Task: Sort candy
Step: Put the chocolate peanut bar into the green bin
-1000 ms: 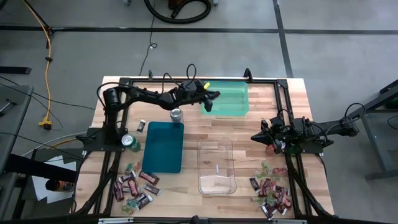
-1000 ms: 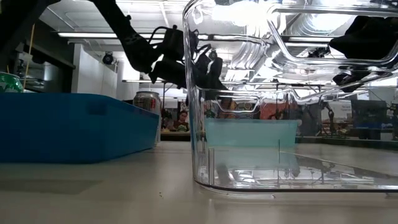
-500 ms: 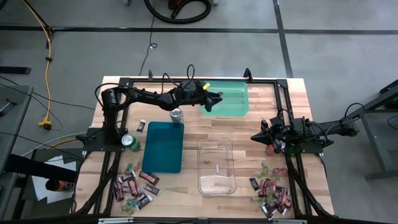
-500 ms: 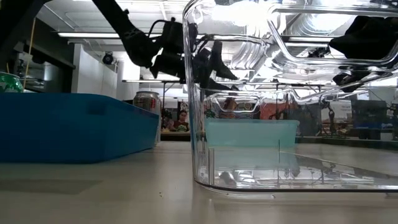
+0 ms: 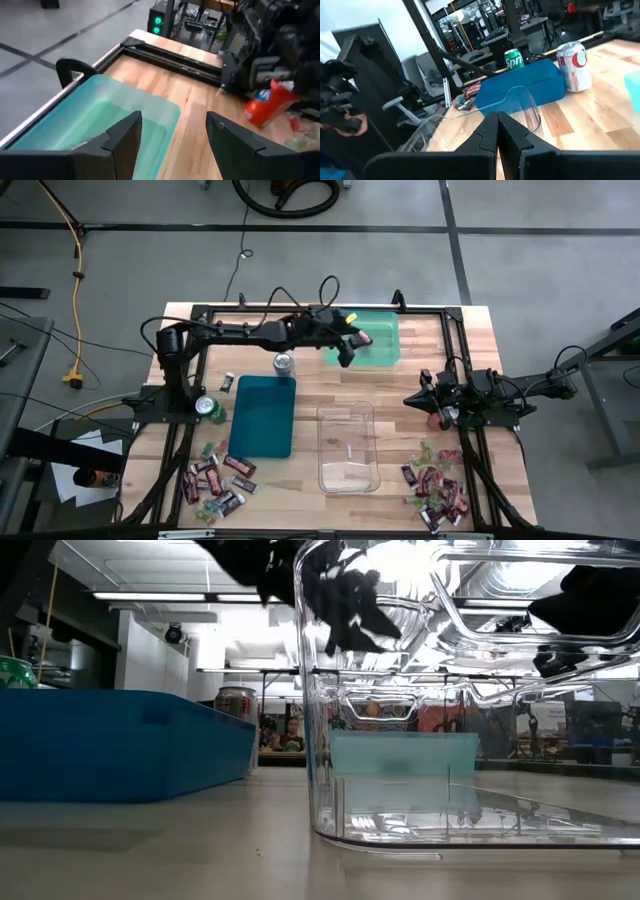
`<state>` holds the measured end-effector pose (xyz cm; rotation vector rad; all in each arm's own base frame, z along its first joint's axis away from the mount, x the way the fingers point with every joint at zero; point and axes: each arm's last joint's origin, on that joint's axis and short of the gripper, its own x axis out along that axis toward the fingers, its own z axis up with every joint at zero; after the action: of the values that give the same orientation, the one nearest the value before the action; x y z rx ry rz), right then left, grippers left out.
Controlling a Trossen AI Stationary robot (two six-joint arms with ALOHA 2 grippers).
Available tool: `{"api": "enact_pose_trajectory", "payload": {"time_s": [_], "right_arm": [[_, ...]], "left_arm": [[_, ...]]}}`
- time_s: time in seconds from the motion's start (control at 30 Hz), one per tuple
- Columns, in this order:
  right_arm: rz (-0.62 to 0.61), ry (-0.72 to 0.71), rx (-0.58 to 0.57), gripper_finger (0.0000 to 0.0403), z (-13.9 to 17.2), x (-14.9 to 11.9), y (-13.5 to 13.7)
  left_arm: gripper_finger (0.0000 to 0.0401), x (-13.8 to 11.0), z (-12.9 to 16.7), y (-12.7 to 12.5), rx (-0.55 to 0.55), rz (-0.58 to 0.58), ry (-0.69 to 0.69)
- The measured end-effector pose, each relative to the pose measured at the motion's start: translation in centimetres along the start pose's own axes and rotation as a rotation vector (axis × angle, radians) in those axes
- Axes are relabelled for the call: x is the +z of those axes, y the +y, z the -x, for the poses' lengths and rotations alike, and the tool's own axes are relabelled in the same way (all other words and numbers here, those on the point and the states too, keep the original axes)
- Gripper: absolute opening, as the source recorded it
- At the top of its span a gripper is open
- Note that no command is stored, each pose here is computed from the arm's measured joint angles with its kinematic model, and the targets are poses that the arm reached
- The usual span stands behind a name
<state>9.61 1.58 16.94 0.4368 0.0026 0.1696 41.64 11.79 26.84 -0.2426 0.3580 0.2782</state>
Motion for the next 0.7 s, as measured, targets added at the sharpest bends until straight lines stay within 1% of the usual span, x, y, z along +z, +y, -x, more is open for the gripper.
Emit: {"api": "enact_pose_trajectory", "payload": {"time_s": [0.07,0.17,0.23,0.3,0.4,0.47,0.57,0.63,0.7], "right_arm": [[-0.08,-0.057,0.011,0.0,0.0,0.5,0.2],[-0.219,-0.21,0.009,0.0,0.2,1.7,0.5],[-0.311,-0.319,0.007,0.0,0.4,2.5,0.6],[-0.357,-0.422,-0.018,0.0,0.6,3.2,0.7],[-0.358,-0.537,-0.059,0.0,1.0,3.9,0.7],[-0.342,-0.57,-0.04,0.0,1.2,4.2,0.9],[-0.344,-0.608,0.001,0.0,1.4,4.6,1.1],[-0.347,-0.636,0.014,0.0,1.6,4.9,1.2],[-0.325,-0.645,0.002,0.0,1.6,5.5,1.5]], "left_arm": [[0.0206,2.0,1.2,-0.4,-0.066,0.051,-0.007],[0.0206,4.6,4.1,-1.2,-0.228,0.099,-0.012],[0.0206,5.5,6.0,-2.0,-0.309,0.111,-0.001],[0.0206,6.3,8.3,-2.9,-0.344,0.096,0.009],[0.0206,7.0,12.1,-4.4,-0.357,0.034,0.013],[0.0206,6.7,14.2,-5.4,-0.333,-0.001,-0.006],[0.0206,4.8,17.0,-6.4,-0.273,-0.029,-0.045],[0.0206,3.1,18.7,-6.6,-0.242,-0.015,-0.098],[0.0206,1.2,19.9,-6.5,-0.226,0.029,-0.166]]}}
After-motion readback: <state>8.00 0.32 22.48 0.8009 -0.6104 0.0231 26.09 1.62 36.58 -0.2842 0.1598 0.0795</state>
